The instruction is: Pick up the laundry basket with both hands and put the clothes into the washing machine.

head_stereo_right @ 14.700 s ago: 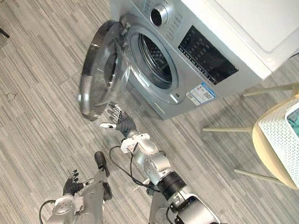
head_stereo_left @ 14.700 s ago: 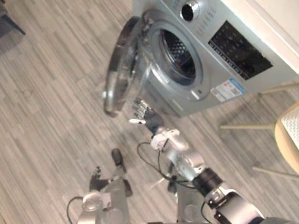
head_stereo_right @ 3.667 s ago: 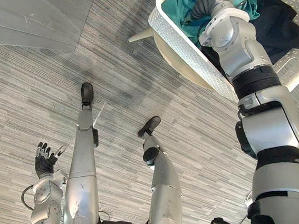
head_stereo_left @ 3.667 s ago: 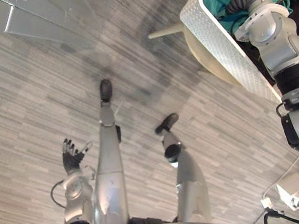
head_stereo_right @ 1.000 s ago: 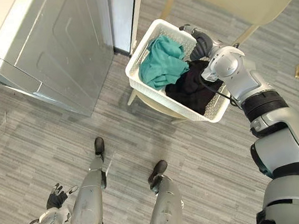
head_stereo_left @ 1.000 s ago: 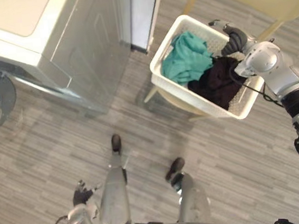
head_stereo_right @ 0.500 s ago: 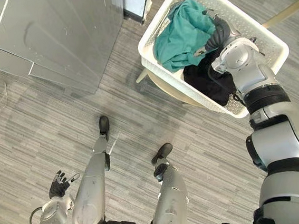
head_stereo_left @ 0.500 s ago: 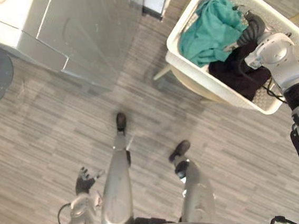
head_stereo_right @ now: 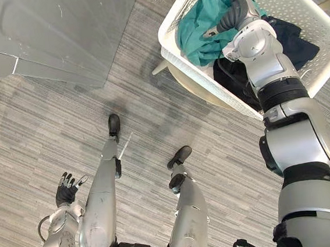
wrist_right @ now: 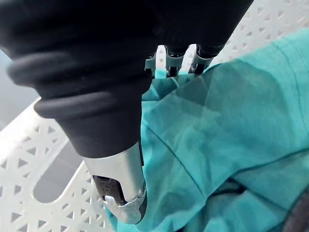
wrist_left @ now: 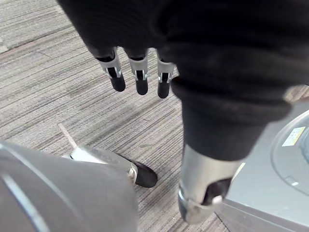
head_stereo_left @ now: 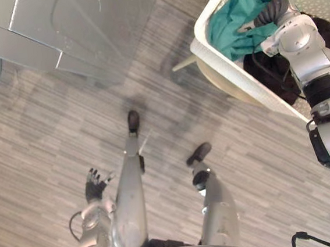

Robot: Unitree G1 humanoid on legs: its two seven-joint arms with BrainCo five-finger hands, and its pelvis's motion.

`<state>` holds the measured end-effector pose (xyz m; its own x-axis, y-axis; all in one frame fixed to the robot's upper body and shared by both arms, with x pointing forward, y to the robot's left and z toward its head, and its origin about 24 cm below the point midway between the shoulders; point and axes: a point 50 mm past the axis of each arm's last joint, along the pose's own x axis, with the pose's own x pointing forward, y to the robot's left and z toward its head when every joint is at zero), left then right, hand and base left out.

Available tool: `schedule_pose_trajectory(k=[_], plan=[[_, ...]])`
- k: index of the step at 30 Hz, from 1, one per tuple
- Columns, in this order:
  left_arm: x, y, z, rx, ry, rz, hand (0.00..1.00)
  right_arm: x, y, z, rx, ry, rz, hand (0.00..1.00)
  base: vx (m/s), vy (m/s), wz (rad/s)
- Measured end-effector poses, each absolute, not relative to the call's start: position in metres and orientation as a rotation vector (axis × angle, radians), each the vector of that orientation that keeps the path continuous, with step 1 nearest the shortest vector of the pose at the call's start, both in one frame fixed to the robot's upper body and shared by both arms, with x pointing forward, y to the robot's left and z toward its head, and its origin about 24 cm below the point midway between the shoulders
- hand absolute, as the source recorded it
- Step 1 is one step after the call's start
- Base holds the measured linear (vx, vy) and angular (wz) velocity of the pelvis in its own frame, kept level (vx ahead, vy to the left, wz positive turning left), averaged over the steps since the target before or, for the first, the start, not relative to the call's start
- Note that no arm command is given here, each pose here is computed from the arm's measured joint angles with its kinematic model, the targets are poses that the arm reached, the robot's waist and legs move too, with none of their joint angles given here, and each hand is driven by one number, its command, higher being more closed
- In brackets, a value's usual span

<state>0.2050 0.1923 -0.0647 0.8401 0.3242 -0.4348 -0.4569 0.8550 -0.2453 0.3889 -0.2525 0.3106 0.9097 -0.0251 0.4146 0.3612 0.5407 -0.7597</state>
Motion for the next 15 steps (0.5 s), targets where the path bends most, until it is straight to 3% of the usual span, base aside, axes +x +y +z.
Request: schedule_pose_trajectory(k=[7,15], plan=[[0.213,0.187,-0.049,-0.389,0.317,0.425,0.0,0.391,-0.235,0.314,-0.95,-0.417,-0.203,0.0,0.01,-0.022,0.01],[0.217,0.188,-0.037,-0.422,0.255,0.435,0.0,0.386,-0.244,0.324,-0.981,-0.448,-0.266,0.0,0.0,-0.008,0.04]])
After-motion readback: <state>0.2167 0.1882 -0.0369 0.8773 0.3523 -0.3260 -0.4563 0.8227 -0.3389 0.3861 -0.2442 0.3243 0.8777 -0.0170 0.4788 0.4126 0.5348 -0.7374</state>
